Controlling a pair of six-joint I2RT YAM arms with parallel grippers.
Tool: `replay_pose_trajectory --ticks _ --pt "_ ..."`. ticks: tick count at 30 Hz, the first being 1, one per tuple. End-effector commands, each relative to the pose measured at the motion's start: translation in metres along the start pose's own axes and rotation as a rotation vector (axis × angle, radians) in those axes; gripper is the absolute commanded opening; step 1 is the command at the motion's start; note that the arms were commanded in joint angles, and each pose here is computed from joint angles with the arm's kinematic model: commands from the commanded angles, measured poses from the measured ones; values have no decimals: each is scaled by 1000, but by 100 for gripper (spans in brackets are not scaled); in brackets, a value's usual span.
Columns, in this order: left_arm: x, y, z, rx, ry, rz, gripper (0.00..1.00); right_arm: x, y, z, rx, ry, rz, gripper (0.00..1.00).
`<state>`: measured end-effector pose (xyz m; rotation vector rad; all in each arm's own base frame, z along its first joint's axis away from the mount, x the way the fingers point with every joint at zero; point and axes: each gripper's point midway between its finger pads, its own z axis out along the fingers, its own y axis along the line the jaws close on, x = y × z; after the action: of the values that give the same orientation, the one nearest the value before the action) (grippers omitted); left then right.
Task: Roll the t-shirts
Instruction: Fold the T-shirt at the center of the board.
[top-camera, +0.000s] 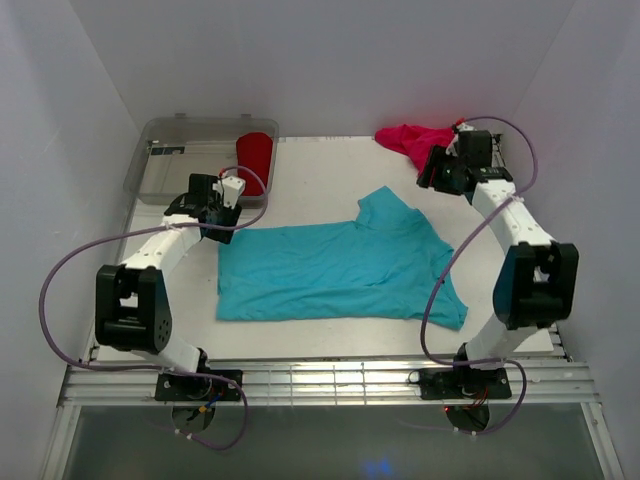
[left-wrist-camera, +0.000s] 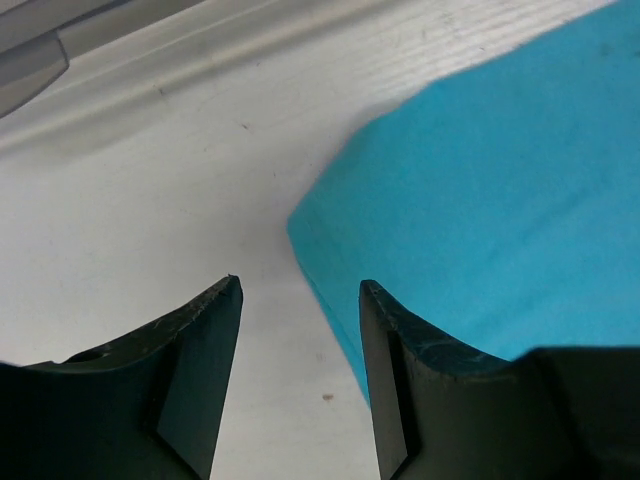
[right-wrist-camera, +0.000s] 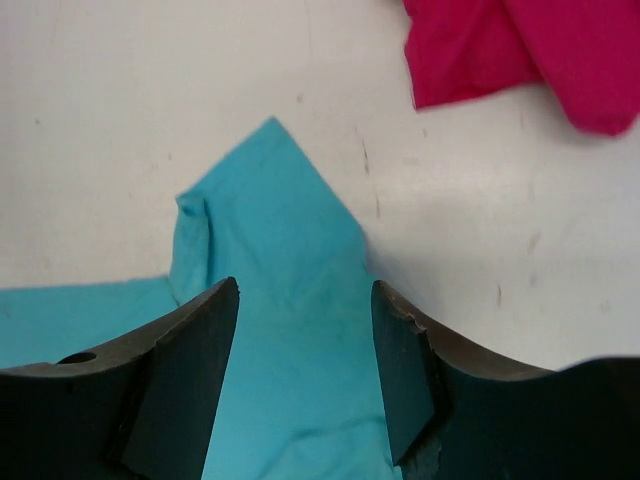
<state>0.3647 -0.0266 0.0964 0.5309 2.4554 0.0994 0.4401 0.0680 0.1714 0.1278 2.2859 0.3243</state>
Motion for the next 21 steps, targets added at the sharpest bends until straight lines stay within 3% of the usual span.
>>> replay_pose_trajectory --ticks 1,6,12,21 --pt "-10 21 25 -108 -17 -53 61 -15 21 39 -82 40 -36 62" --pt "-16 26 42 -110 -38 -91 54 -20 37 103 -101 86 -74 61" --pt "-9 28 56 -110 -29 -118 52 17 40 162 -78 218 -94 61" --pt "4 -12 60 110 -40 -85 55 63 29 183 -19 297 -138 61"
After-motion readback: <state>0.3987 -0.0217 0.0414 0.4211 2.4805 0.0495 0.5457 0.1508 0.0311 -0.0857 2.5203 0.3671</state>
